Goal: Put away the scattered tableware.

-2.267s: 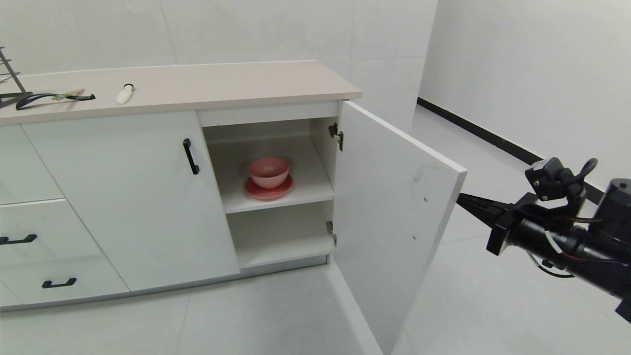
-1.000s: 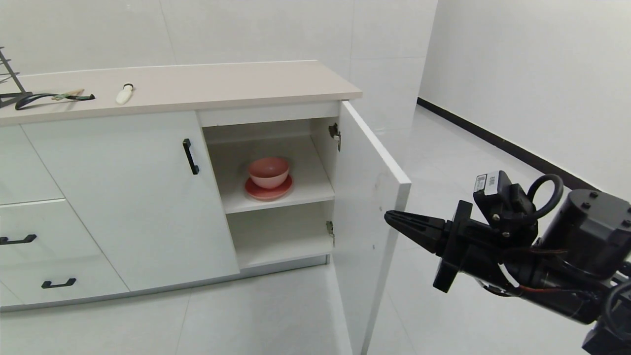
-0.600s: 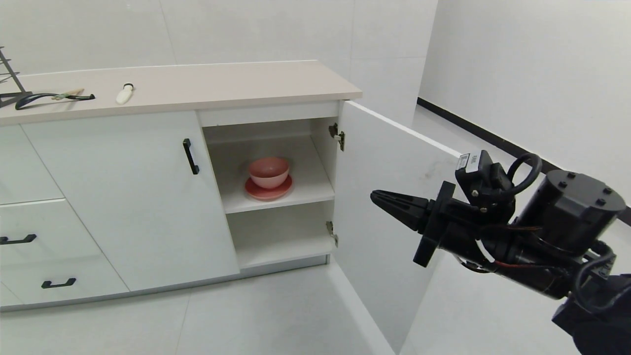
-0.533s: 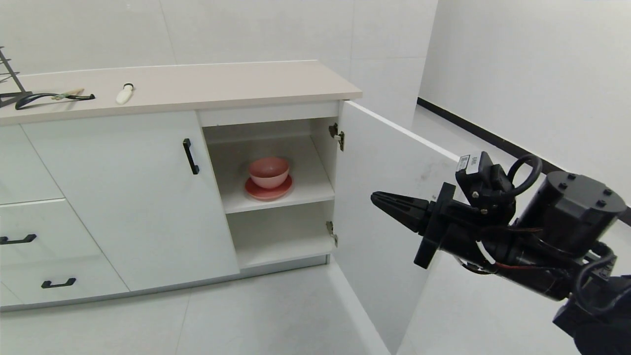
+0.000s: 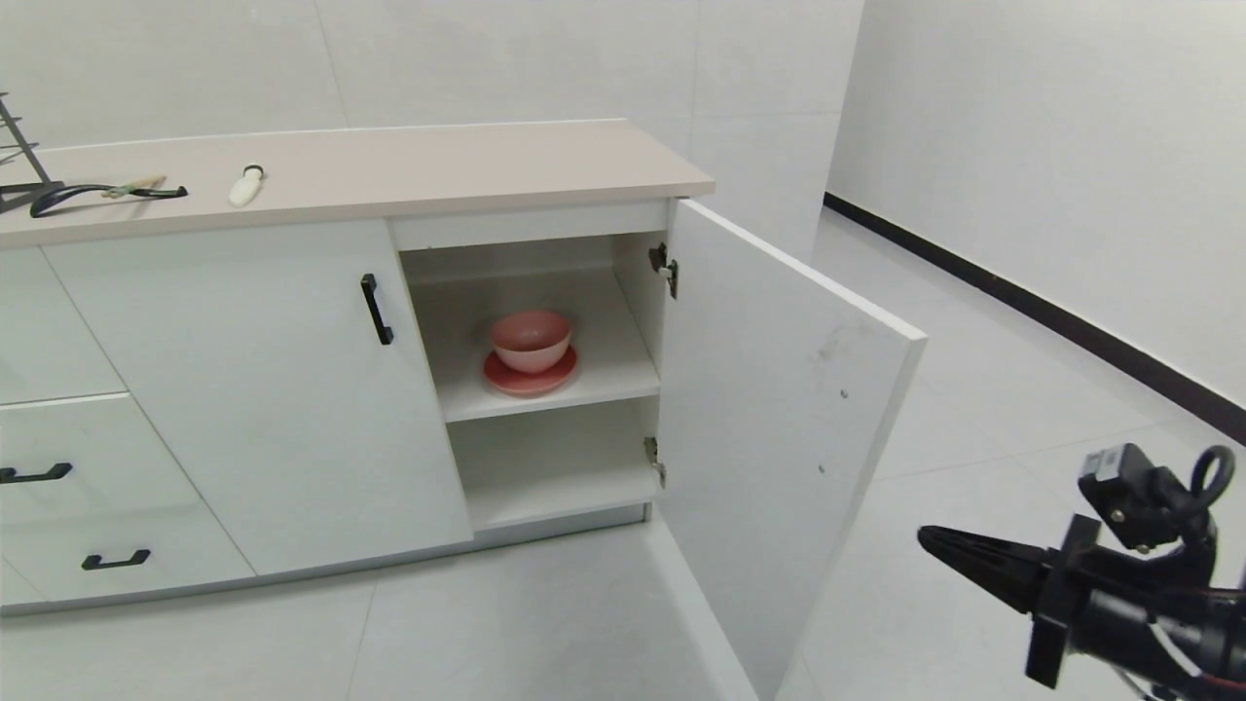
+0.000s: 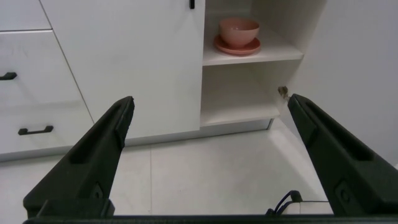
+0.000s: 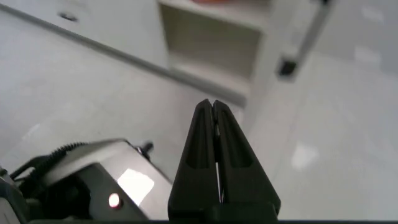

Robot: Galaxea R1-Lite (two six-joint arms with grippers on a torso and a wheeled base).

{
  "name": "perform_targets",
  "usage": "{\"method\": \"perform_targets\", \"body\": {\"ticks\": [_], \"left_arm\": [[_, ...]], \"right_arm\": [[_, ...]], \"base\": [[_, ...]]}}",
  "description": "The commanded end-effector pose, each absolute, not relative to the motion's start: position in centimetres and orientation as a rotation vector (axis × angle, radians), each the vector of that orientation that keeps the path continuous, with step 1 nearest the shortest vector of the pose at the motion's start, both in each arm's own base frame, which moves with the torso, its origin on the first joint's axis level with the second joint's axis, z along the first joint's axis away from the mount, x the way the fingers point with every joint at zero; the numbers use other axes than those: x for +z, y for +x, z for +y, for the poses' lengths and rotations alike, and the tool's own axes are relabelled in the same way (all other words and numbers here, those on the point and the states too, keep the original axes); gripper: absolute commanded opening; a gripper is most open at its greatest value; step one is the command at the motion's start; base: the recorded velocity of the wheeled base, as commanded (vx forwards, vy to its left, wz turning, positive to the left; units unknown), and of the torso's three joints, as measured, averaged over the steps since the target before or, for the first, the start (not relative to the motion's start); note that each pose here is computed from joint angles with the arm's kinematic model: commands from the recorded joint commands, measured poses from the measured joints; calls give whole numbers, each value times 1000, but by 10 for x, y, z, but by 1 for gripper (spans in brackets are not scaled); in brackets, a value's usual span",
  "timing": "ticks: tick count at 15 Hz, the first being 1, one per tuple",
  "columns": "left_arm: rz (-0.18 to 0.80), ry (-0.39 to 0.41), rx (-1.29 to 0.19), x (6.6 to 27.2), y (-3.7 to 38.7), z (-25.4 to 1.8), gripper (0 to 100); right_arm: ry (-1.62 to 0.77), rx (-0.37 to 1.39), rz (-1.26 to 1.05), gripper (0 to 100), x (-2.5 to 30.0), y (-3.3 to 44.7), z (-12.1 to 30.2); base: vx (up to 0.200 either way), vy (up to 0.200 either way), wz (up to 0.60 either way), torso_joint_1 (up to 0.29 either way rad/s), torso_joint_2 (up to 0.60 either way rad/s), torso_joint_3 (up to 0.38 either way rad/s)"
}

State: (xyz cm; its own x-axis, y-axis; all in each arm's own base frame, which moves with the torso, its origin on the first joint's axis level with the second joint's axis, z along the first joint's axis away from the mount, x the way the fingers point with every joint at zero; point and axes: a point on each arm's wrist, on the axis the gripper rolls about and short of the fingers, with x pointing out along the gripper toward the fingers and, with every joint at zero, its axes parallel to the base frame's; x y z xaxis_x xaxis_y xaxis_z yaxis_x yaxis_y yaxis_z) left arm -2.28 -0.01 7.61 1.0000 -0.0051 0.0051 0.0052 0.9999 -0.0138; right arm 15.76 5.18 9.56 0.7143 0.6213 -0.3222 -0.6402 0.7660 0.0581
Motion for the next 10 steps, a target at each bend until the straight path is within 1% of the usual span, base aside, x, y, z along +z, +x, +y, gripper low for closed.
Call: {"method": "perform_targets", "body": {"ticks": [1,3,4,6,10], "left_arm": [[-6,-15,-5,76,-23,0,100],[-6,-15,-5,76,-23,0,100],[-6,-14,-5,76,-23,0,100],[-6,-15,-5,76,-23,0,100],[-6,-14,-6,76,-23,0,100]], "right_arm": [[-45,527,285,0,116,151,21],[-102,434,231,0,133,181,6],[-173,399,182,0,144,213,-4],[-204,429,133,0,155,248,0],[-193,544,114,0,151,278,32]], "base": [[0,0,0,0,0,0],[0,0,0,0,0,0],[0,0,0,0,0,0],[0,0,0,0,0,0],[0,0,0,0,0,0]]}}
